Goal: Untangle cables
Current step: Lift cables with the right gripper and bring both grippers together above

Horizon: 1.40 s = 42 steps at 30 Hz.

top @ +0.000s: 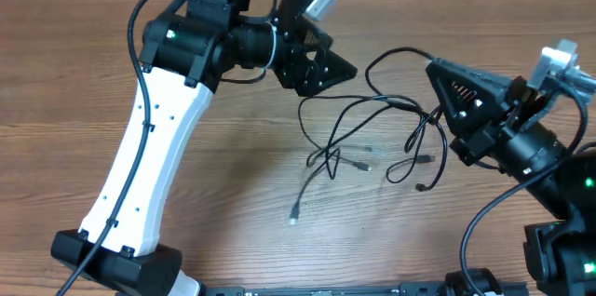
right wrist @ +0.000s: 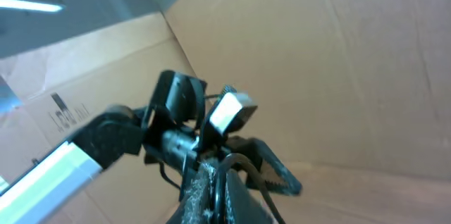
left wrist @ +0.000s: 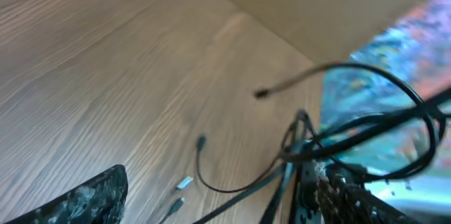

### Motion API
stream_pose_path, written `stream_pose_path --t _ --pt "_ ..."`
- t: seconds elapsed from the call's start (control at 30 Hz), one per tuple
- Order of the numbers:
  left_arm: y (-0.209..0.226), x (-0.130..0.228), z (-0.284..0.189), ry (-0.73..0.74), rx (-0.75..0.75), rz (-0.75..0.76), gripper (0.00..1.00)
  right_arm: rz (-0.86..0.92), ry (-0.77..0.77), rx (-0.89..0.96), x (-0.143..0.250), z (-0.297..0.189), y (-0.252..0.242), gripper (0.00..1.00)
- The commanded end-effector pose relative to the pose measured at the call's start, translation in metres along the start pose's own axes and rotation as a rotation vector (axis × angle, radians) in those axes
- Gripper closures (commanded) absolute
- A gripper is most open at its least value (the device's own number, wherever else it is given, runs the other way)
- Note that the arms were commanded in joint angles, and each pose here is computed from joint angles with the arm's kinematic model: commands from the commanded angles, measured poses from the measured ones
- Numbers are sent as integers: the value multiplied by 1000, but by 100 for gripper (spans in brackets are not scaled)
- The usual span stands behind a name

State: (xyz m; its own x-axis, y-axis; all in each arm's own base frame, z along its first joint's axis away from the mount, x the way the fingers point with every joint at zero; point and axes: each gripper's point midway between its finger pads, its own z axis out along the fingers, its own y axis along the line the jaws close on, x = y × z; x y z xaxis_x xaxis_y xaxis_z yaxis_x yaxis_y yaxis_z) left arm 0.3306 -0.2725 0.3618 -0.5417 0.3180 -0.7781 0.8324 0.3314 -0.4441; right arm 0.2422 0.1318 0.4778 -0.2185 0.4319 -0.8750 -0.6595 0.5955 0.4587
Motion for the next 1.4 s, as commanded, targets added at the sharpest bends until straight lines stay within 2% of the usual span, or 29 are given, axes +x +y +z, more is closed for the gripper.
stream_pose_path --t 0.0,0.1,0.27,0.37,0.4,0.47,0.5,0.53,0.6,0.93,1.2,1.3,1.37 --pt "-32 -2 6 -11 104 193 14 56 -22 -34 -11 2 8 96" --pt "-24 -6 13 -7 29 234 28 61 42 -171 -3 1 32 96" --pt "-30 -20 17 -51 34 264 25 42 86 -259 2 -3 49 96" --pt "-32 -28 22 -74 29 291 33 41 97 -273 4 -3 51 96" --pt "-29 -30 23 -81 11 290 38 41 102 -279 5 -4 52 96" --pt "-14 -36 23 -92 -73 257 59 39 118 -298 8 -5 55 96" --pt "-2 -40 22 -99 -139 215 75 35 130 -316 9 -6 58 96" --pt "4 -41 22 -105 -173 188 84 33 138 -327 11 -7 60 96" --pt "13 -47 20 -127 -221 136 96 14 159 -363 14 -10 66 96" --pt "4 -77 16 -250 -185 107 96 6 231 -438 27 -17 76 96" --pt "-38 -84 17 -270 42 187 95 28 257 -411 34 -11 66 96" --pt "-48 -80 17 -259 99 193 82 37 263 -407 35 -8 63 96" --pt "-56 -78 18 -249 138 198 78 37 263 -408 35 -6 61 96"
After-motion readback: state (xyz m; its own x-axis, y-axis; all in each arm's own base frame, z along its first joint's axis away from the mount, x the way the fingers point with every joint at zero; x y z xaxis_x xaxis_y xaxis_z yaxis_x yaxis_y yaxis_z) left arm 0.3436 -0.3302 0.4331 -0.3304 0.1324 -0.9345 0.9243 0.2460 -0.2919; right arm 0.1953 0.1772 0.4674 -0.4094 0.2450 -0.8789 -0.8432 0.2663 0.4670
